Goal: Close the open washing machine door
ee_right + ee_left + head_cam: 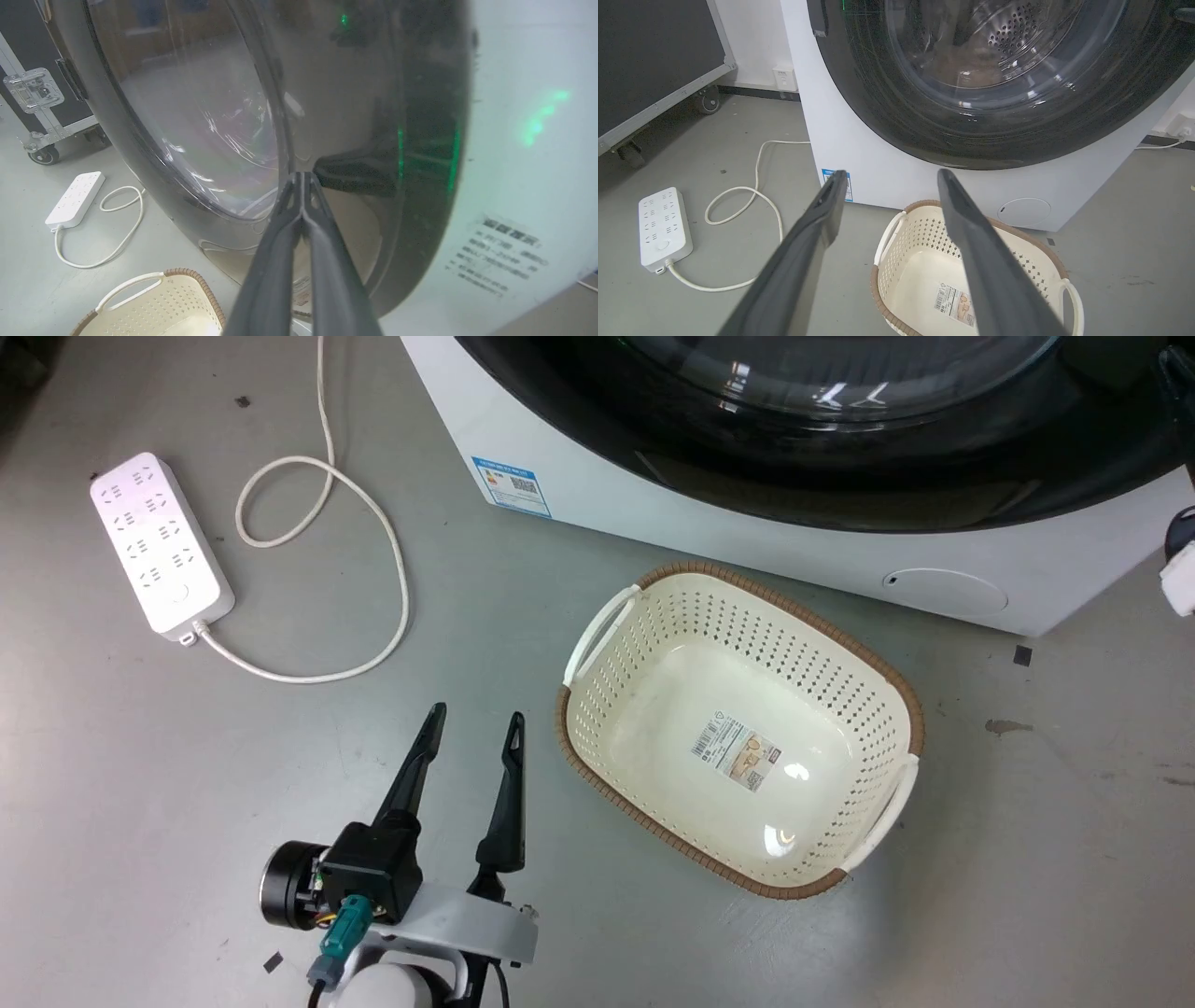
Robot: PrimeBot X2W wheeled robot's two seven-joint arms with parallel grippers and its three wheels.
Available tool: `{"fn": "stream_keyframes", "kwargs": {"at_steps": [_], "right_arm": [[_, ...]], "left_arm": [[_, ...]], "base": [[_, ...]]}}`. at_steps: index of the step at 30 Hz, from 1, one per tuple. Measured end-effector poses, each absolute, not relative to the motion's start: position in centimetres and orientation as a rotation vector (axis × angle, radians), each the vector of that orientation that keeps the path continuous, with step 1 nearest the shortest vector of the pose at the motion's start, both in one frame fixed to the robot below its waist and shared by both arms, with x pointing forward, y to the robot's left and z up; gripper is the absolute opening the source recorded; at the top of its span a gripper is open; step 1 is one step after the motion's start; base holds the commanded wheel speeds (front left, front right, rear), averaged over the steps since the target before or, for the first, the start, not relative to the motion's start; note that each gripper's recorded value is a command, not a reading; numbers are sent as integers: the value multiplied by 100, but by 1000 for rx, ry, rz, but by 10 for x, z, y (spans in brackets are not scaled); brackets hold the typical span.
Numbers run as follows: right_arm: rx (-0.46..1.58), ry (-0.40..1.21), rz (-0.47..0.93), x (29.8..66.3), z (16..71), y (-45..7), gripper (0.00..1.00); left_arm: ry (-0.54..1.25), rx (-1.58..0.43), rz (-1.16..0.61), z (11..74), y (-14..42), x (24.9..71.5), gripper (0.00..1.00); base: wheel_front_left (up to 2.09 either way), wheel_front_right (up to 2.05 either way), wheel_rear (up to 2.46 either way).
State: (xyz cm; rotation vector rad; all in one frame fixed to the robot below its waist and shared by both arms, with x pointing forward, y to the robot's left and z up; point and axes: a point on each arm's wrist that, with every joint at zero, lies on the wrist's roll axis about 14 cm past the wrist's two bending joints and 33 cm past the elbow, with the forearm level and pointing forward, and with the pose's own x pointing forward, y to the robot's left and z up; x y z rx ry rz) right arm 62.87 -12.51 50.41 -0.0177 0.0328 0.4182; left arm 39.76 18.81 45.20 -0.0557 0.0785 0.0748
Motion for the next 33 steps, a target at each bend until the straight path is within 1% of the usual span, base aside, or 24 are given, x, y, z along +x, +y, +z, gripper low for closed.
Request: {"fn": "stream_keyframes", "kwargs": {"at_steps": [7,11,12,13,14,15,16,17,18,19,20,21,22,23,25,26,27,28,29,30,31,33], "right_arm": [[-24,36,400,624,504,-127,0],[-19,-2,378,611,522,-135,0],[-19,-2,378,611,522,-135,35],[-32,-11,377,600,525,-137,80],[-32,-11,377,600,525,-137,100],[-37,4,389,583,520,-135,100],[-37,4,389,583,520,-135,100],[-35,24,397,562,513,-135,100],[-28,28,396,553,512,-135,100],[-28,28,396,553,512,-135,100],[-19,19,382,536,516,-141,100],[-19,19,382,536,516,-141,100],[-19,-27,358,521,530,-151,100],[-19,-27,358,521,530,-151,100],[-29,-80,328,507,546,-161,100],[-45,-146,274,482,563,-177,100],[-45,-146,274,482,563,-177,100],[-43,-174,237,463,567,-185,100],[-43,-174,237,463,567,-185,100],[-45,-188,212,443,566,-188,100],[-45,-188,212,443,566,-188,100],[-39,-198,185,425,563,-191,100]], "left_arm": [[56,-57,82,460,189,396,100],[10,-60,78,476,191,394,100],[10,-60,78,476,191,394,100],[-11,-58,72,483,192,392,100],[-11,-58,72,483,192,392,100],[-24,-63,68,488,192,387,100],[-24,-63,68,488,192,387,100],[-33,-72,65,492,192,382,100],[-37,-80,67,493,193,379,100],[-37,-80,67,493,193,379,100],[-49,-89,65,497,193,374,100],[-49,-89,65,497,193,374,100],[-60,-96,56,501,191,369,100],[-60,-96,56,501,191,369,100],[-67,-102,43,503,188,365,100],[-76,-118,25,506,184,361,100],[-76,-118,25,506,184,361,100],[-84,-137,28,508,184,359,100],[-84,-137,28,508,184,359,100],[-88,-133,13,509,180,357,100],[-88,-133,13,509,180,357,100],[-87,-138,1,509,176,355,100]], "base": [[0,0,0],[0,0,0],[0,0,0],[0,0,0],[0,0,0],[0,0,0],[0,0,0],[0,0,0],[0,0,0],[0,0,0],[0,0,0],[0,0,0],[0,0,0],[0,0,0],[0,0,0],[0,0,0],[0,0,0],[0,0,0],[0,0,0],[0,0,0],[0,0,0],[0,0,0]]}}
